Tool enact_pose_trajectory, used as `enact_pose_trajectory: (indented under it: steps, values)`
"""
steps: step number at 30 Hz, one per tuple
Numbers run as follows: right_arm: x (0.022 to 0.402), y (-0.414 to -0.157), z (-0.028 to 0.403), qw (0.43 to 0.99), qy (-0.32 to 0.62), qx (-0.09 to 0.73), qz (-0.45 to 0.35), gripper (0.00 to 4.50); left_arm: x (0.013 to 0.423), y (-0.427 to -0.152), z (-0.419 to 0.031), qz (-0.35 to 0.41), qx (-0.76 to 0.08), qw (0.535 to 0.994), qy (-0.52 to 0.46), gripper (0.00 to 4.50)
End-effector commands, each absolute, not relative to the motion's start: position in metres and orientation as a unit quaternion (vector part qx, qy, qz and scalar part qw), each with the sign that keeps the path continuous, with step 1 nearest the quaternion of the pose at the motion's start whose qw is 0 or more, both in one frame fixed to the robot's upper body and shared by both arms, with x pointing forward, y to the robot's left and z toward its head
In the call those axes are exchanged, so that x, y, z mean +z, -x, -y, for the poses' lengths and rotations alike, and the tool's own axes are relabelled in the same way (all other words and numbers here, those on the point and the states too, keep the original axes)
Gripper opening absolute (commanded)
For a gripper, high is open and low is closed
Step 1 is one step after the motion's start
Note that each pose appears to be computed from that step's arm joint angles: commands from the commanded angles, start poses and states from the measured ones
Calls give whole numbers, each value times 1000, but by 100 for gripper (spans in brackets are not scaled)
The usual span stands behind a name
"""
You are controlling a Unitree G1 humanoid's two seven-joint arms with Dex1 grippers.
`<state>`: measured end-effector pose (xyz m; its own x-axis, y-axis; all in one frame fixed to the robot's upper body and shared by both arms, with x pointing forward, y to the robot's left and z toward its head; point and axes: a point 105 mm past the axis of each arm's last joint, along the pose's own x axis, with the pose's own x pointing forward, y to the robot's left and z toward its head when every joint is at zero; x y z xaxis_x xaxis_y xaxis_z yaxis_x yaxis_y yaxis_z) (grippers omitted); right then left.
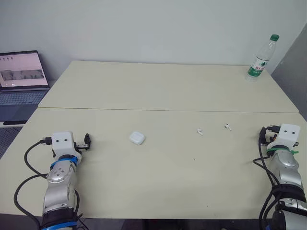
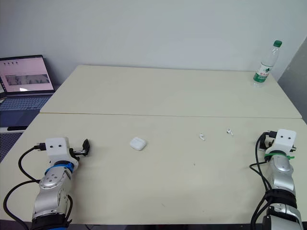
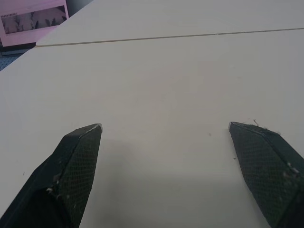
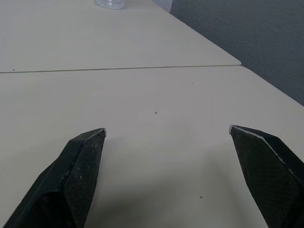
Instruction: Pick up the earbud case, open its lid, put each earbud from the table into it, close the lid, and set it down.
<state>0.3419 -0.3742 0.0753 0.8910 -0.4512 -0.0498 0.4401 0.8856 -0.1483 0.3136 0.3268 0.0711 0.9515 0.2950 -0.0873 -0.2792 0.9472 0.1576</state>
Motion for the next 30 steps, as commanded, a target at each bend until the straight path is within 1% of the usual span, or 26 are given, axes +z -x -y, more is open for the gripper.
enact_pose_trajectory:
  steps: [1,16,21,23,25,28,30]
  values:
    - [92,-341,382,967,65,-246,-13,436,78,-312,-330,-48,145,986,-73,449]
    - [90,-339,381,967,64,-245,-12,436,92,-314,-321,-26,101,992,-64,449]
    - [92,-337,383,967,59,-248,-1,436,102,-313,-312,-13,67,996,-60,449]
    - [98,-338,381,968,51,-243,13,436,110,-313,-305,-5,42,998,-45,449]
    - [109,-344,373,974,49,-217,30,436,124,-310,-285,4,-26,998,-63,449]
    - [122,-355,351,986,48,-151,43,436,132,-306,-263,-2,-93,994,-64,449]
    - [133,-363,326,993,59,-82,54,436,135,-304,-243,-10,-149,987,-63,449]
